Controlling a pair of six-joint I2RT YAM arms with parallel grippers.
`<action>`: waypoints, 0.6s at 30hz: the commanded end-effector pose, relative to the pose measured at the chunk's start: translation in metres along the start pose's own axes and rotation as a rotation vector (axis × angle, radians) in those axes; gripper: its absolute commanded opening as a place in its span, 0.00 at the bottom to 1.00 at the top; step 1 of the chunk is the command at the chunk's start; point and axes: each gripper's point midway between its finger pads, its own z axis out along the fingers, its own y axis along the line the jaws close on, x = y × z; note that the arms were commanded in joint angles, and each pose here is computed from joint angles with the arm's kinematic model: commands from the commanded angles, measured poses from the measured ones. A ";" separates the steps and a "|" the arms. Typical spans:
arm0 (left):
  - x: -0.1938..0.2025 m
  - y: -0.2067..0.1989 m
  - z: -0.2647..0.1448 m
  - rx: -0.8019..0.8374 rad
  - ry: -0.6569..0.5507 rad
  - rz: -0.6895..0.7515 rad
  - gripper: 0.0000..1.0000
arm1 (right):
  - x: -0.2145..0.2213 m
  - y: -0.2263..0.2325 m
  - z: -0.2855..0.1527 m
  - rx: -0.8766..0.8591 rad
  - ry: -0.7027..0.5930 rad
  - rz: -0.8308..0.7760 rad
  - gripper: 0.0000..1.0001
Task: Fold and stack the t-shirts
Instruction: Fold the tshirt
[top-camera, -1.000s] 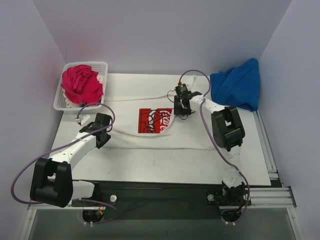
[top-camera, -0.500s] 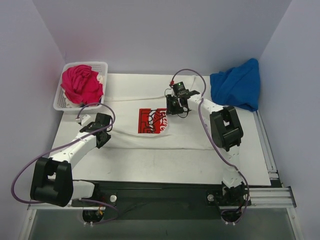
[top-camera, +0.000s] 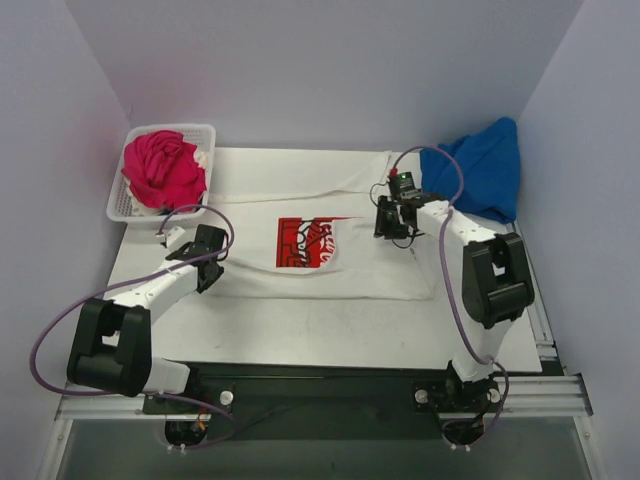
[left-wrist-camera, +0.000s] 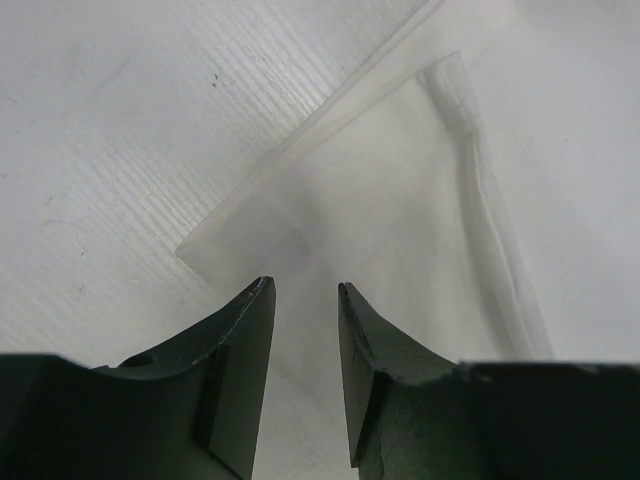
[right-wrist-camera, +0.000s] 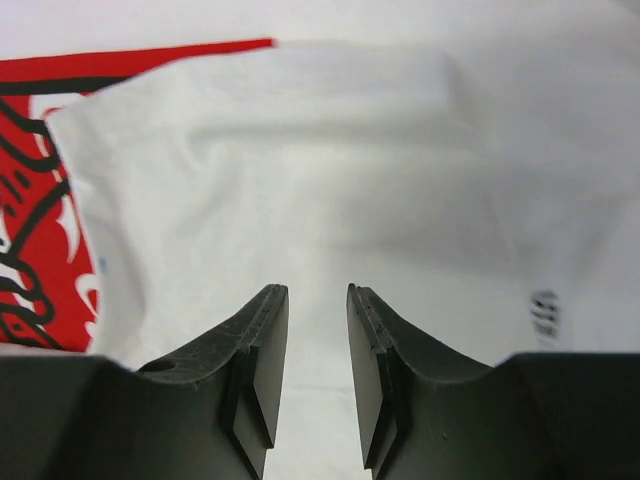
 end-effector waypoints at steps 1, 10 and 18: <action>-0.021 -0.019 0.000 0.044 -0.068 -0.033 0.42 | 0.014 -0.041 -0.039 0.150 -0.017 0.042 0.31; -0.003 0.005 0.017 -0.065 -0.029 0.012 0.42 | 0.083 -0.066 -0.052 0.223 0.104 0.093 0.31; 0.032 0.024 0.032 -0.100 0.165 -0.008 0.45 | 0.136 -0.088 -0.050 0.251 0.281 0.250 0.29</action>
